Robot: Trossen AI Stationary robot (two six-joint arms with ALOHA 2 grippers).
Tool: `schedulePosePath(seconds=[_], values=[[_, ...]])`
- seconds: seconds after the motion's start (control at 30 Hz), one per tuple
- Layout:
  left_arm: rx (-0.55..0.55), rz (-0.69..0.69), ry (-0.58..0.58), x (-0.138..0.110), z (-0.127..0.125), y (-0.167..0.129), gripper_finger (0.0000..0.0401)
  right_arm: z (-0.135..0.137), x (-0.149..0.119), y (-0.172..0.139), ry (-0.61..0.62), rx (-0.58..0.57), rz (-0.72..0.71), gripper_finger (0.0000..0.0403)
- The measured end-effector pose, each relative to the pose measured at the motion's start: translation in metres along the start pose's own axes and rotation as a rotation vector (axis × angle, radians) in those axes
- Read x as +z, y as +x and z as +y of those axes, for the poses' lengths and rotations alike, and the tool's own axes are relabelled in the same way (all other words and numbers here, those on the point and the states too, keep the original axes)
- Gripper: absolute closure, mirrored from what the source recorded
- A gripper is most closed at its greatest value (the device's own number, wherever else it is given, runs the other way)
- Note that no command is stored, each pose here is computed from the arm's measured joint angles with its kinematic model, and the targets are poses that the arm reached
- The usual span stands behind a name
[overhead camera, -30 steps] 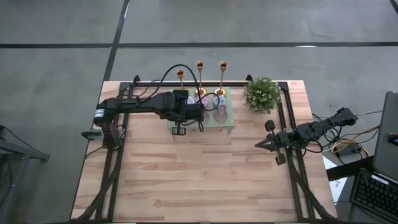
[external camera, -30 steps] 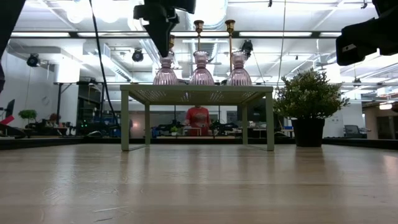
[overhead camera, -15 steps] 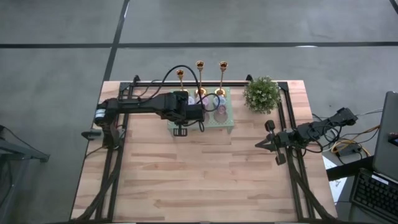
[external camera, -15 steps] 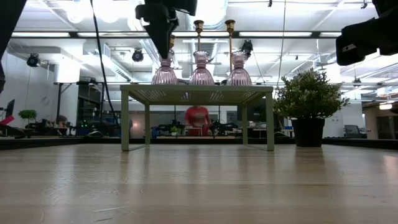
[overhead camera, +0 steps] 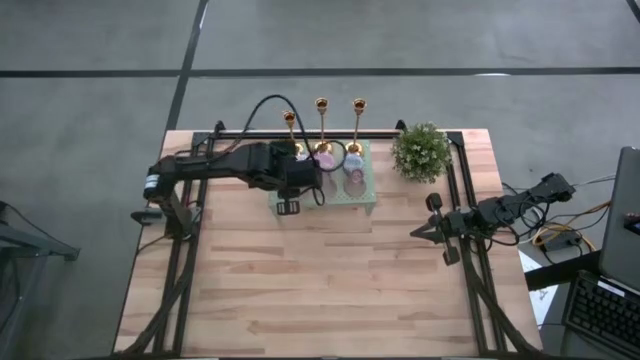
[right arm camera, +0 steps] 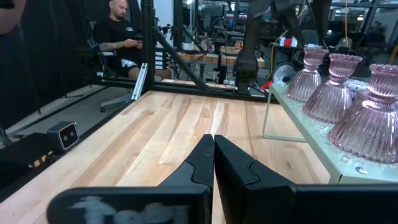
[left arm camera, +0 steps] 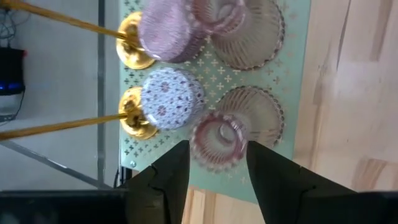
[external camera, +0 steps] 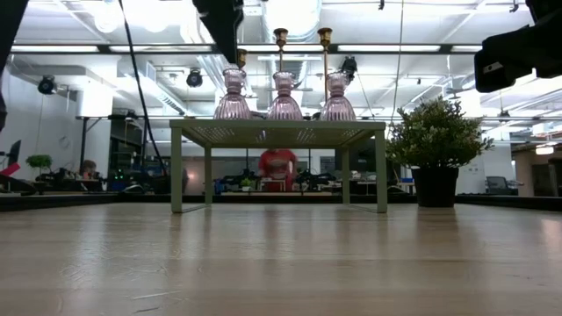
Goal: Pick & Place candle stick holders
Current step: Return to Home Position
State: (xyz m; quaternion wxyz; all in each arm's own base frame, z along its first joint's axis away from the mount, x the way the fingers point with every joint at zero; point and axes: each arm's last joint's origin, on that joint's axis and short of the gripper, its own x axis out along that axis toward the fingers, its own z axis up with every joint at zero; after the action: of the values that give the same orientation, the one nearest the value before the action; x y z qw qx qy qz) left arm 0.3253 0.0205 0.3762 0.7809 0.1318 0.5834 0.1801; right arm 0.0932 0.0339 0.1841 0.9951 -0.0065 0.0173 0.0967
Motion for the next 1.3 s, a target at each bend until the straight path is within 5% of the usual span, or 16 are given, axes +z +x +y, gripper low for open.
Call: schedulePosePath(seconds=[0.27,0.57,0.93,1.3], values=[[-0.016,-0.035,-0.104,-0.025,0.008,-0.029,0.0262,0.000,0.000,0.000,-0.001,0.000,0.000,0.0394],[-0.152,-0.276,-0.171,-0.060,0.004,-0.060,0.0392,0.000,0.000,0.000,0.000,0.000,0.000,0.0394],[-0.311,-0.728,-0.208,-0.131,-0.013,-0.052,0.0394,0.000,0.000,0.000,-0.001,0.000,0.000,0.0394],[-0.342,-0.875,-0.263,-0.191,-0.033,-0.003,0.0383,0.000,0.000,0.000,0.000,0.000,-0.001,0.0394]])
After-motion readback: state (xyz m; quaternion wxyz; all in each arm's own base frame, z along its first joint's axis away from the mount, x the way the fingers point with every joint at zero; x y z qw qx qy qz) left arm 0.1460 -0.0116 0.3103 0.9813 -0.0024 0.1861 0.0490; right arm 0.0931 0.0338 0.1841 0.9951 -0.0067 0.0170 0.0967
